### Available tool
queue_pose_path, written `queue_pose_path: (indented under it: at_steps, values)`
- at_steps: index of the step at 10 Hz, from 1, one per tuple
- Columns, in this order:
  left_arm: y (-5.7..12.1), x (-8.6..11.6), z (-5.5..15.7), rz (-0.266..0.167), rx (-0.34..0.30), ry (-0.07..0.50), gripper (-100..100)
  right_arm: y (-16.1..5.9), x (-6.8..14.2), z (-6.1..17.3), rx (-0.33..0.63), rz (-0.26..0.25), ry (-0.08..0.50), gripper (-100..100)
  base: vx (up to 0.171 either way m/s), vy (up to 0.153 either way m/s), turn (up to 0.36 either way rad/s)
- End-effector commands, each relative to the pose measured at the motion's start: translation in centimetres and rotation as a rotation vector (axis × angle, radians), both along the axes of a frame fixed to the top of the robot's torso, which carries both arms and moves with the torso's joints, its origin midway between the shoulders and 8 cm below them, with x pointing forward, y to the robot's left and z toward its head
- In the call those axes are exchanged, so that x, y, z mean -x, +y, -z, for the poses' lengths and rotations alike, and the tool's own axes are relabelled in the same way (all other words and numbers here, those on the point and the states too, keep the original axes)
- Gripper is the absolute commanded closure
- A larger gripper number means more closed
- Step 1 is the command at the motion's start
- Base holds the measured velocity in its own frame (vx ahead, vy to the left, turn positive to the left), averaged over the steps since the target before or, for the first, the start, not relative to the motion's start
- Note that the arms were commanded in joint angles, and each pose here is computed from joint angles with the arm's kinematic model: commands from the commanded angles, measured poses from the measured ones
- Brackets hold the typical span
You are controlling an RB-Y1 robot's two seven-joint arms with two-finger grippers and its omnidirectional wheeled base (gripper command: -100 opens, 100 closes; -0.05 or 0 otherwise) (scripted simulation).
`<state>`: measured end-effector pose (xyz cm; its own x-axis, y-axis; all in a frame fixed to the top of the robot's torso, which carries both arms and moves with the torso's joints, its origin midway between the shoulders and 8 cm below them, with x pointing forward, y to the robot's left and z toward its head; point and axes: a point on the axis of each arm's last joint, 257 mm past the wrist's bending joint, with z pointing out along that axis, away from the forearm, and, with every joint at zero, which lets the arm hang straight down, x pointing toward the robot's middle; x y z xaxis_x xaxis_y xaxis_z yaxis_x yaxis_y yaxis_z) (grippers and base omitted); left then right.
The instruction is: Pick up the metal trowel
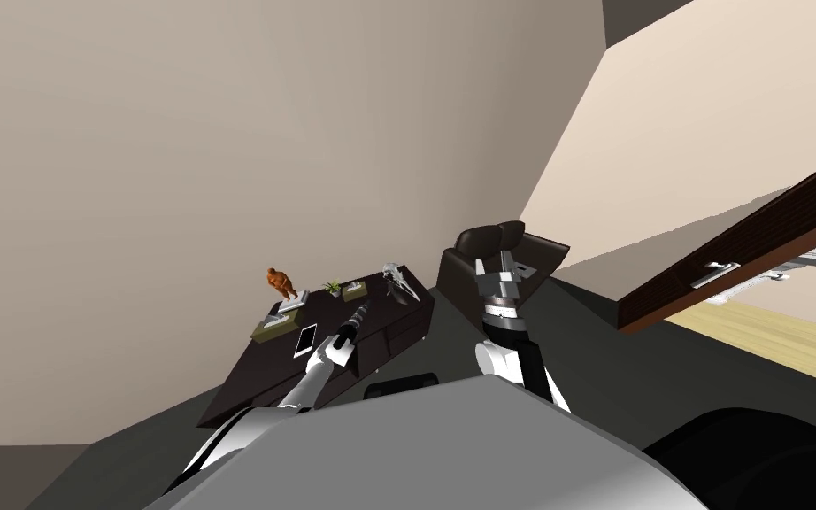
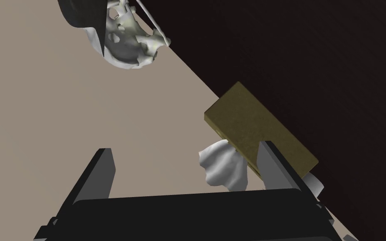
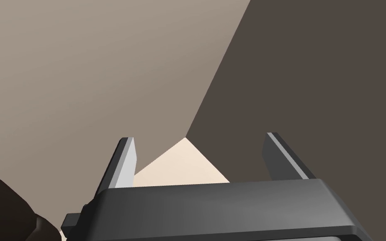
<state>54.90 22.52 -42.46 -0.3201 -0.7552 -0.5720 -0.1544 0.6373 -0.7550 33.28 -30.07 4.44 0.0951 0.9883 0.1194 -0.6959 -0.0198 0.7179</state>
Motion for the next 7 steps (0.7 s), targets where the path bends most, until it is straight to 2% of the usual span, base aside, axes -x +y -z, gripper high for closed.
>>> queue_pose_path:
  at_steps: [1, 2, 7]
  values:
    - [0.0, 0.0, 0.0, 0.0, 0.0, 0.0, 0, 0.0, 0.0, 0.0, 0.0, 0.0, 0.0, 0, 0.0, 0.0, 0.0]
    - [0.7, 0.7, 0.2, -0.017, 0.0, 0.0, -100, 0.0, 0.0, 0.0, 0.0, 0.0, 0.0, 0, 0.036, 0.005, -0.098]
    - [2.6, 2.9, 0.5, -0.065, 0.001, 0.0, -100, 0.0, 0.0, 0.0, 0.0, 0.0, 0.0, 0, 0.056, 0.007, -0.102]
